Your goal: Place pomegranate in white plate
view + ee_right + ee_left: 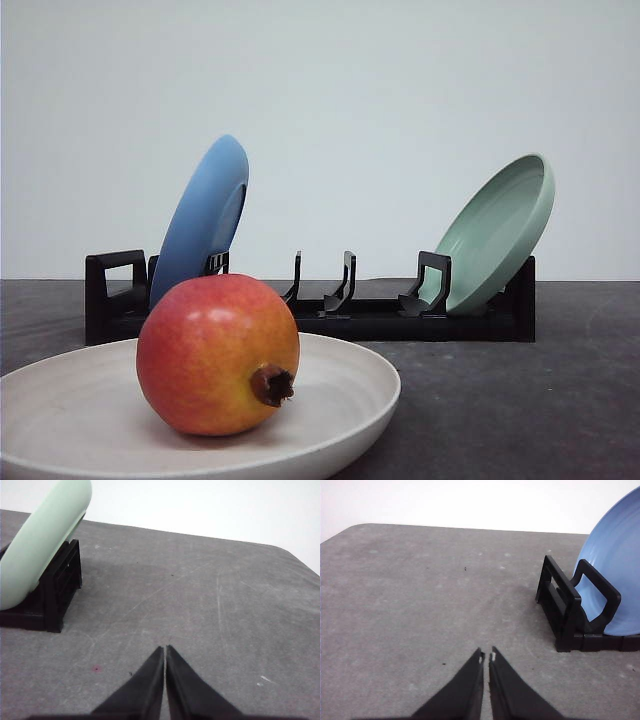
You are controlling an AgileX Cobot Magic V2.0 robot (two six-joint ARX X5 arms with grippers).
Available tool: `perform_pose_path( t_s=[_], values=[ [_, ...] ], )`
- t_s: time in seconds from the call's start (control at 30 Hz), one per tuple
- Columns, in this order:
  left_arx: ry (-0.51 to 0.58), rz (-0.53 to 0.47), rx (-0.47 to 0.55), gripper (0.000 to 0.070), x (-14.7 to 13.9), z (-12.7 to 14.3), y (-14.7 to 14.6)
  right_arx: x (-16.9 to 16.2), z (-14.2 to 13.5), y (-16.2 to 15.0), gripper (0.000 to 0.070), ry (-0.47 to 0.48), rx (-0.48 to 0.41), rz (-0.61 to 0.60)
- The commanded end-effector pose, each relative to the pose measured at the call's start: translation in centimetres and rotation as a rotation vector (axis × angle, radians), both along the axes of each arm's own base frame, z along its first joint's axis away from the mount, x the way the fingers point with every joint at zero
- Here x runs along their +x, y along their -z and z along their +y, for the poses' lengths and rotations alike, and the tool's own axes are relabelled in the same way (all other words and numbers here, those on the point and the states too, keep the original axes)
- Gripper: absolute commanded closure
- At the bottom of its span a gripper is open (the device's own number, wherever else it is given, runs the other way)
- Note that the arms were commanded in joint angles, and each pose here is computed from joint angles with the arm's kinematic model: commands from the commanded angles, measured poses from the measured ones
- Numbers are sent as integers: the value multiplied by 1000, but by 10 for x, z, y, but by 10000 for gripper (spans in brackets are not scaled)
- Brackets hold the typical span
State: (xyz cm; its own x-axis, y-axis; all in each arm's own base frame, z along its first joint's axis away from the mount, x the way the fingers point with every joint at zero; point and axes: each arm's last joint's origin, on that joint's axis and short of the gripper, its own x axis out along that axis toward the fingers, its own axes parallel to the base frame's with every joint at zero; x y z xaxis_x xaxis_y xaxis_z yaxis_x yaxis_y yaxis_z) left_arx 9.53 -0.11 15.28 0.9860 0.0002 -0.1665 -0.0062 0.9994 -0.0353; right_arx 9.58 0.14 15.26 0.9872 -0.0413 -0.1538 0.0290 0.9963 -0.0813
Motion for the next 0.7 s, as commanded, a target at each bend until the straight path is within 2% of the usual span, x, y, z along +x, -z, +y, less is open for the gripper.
perform_pose_path(
  t_s=[0.0, 0.67],
  values=[
    [5, 13, -1, 700, 0, 0, 4, 0, 0, 1, 700, 3, 18, -6],
    [5, 13, -1, 700, 0, 0, 4, 0, 0, 1, 700, 3, 18, -6]
  ],
)
